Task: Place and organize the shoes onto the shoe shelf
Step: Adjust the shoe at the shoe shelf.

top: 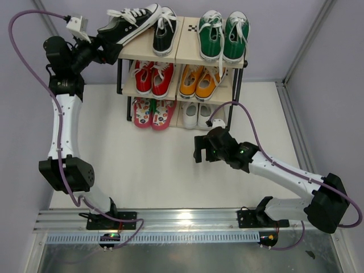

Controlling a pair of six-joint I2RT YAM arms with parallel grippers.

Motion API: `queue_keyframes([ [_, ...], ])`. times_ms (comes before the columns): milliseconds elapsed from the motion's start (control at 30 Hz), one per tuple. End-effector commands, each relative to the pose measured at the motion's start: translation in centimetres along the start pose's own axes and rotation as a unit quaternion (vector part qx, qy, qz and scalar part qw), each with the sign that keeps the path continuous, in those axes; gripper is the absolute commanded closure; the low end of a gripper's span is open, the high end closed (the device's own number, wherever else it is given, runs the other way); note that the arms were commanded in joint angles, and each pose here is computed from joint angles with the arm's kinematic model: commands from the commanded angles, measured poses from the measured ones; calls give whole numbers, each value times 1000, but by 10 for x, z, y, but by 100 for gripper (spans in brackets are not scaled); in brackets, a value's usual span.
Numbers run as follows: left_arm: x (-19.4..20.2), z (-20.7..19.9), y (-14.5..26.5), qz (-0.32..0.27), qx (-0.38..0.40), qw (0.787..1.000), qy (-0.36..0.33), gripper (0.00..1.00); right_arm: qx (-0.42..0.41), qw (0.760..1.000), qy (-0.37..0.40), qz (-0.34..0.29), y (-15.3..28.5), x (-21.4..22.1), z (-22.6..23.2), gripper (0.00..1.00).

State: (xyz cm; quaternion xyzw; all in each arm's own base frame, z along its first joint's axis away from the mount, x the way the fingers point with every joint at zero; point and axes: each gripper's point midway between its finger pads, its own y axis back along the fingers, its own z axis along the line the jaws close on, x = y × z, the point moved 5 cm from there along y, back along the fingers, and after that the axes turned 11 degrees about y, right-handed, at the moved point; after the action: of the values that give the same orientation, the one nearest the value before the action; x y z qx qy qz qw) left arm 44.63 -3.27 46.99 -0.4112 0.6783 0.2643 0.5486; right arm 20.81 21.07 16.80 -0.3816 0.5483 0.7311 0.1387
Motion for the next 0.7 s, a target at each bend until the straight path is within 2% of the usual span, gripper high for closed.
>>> queue_keyframes([
  [0, -9, -9, -10, -18, 55, 998, -3, 16, 7, 1000, -13, -17, -1, -8, 0, 0],
  [67, -12, -7, -14, -29, 59, 998, 7, 28, 8, 1000, -13, -16, 0, -7, 0, 1],
  [233, -13, -6, -18, -32, 64, 997, 16, 31, 15, 1000, -15, -20, 1, -9, -2, 0],
  [367, -20, -14, -15, -47, 76, 996, 22, 41, 16, 1000, -16, -19, 0, -8, -2, 0],
  [500, -27, -14, -9, -72, 40, 995, 64, 42, 17, 1000, -16, -18, -2, -9, -2, 0],
  [533, -36, -16, -3, -93, 18, 993, 68, 43, 17, 1000, -16, -17, -3, -9, -1, 1],
  [600, -35, -22, 0, -104, -3, 991, 80, 49, 18, 1000, -18, -17, -3, -10, -1, 1],
  [667, -31, -34, 4, -113, -31, 990, 80, 51, 18, 1000, -17, -16, -4, -11, -1, 0],
])
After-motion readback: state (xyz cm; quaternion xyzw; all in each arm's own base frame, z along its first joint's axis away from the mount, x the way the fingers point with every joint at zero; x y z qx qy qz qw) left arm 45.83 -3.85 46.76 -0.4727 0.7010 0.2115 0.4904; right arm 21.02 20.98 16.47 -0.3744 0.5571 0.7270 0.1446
